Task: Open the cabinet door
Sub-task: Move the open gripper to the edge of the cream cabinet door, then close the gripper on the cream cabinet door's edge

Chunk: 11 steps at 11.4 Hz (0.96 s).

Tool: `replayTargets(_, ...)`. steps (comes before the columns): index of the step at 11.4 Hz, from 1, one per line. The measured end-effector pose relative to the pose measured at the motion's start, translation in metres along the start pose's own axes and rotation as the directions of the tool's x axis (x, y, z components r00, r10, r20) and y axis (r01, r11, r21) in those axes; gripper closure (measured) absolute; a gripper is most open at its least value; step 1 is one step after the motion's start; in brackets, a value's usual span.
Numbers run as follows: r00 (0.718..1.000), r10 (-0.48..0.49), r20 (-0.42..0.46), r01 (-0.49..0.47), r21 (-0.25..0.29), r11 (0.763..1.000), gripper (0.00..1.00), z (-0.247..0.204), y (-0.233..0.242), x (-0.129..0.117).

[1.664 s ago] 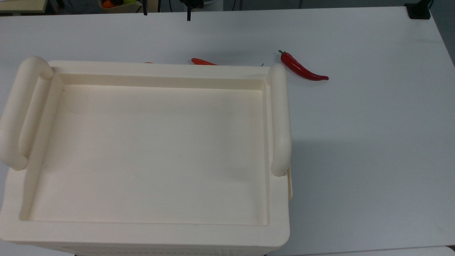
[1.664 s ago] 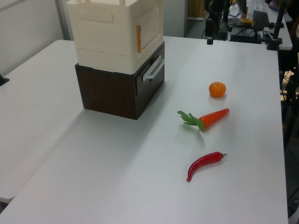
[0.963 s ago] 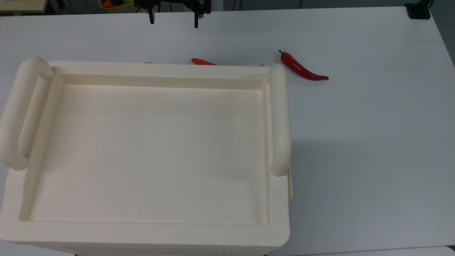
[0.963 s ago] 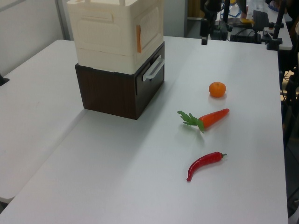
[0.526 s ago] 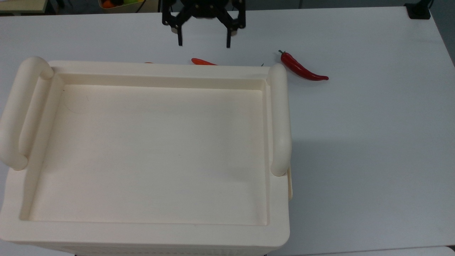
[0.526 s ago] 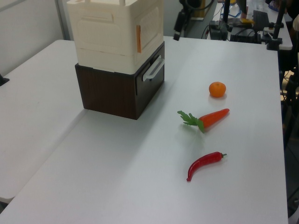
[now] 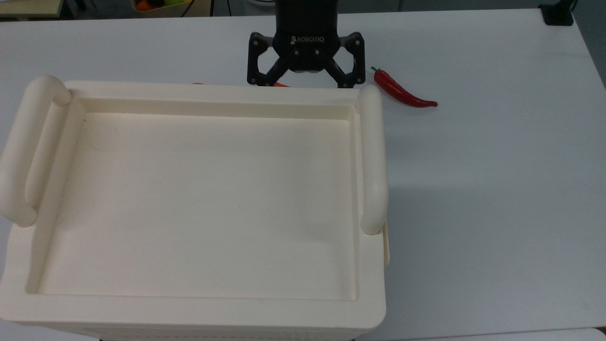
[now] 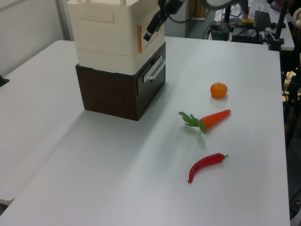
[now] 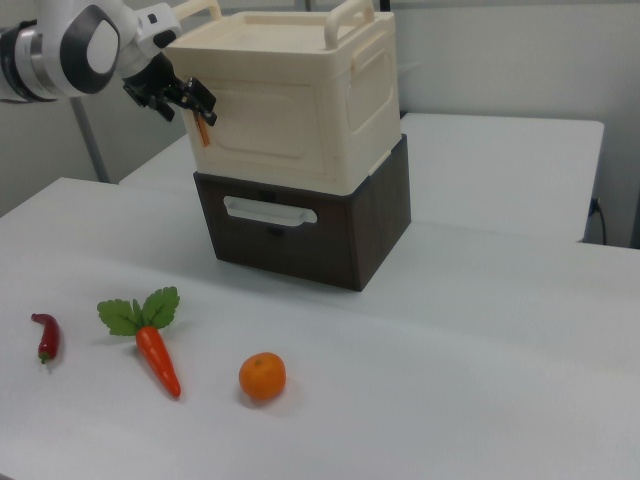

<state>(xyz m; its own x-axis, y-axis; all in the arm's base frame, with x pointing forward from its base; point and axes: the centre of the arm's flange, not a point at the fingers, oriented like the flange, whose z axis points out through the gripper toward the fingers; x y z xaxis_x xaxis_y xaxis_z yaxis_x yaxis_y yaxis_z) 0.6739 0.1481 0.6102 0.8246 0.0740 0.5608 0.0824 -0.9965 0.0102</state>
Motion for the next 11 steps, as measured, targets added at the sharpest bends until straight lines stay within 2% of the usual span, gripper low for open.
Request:
replayTargets(2, 0.999, -0.016, -0.033, 0.016, -0.008, 1.0, 0.01, 0.007, -0.003, 0.003)
replayTargets(4, 0.997, -0.061, -0.048, 0.06, -0.032, 0.998, 0.11, 0.015, -0.013, 0.002)
replayTargets(6, 0.996, -0.077, -0.05, 0.075, -0.041, 0.996, 0.45, 0.016, -0.017, 0.002)
replayTargets(7, 0.996, -0.077, -0.052, 0.075, -0.041, 0.996, 0.46, 0.015, -0.017, 0.003)
replayTargets(8, 0.996, -0.076, -0.055, 0.074, -0.041, 0.996, 0.56, 0.014, -0.017, 0.004)
replayTargets(9, 0.996, -0.075, -0.057, 0.072, -0.042, 0.996, 0.73, 0.013, -0.016, 0.004)
replayTargets(11, 0.996, -0.072, -0.06, 0.07, -0.04, 0.997, 0.78, 0.011, -0.017, 0.005)
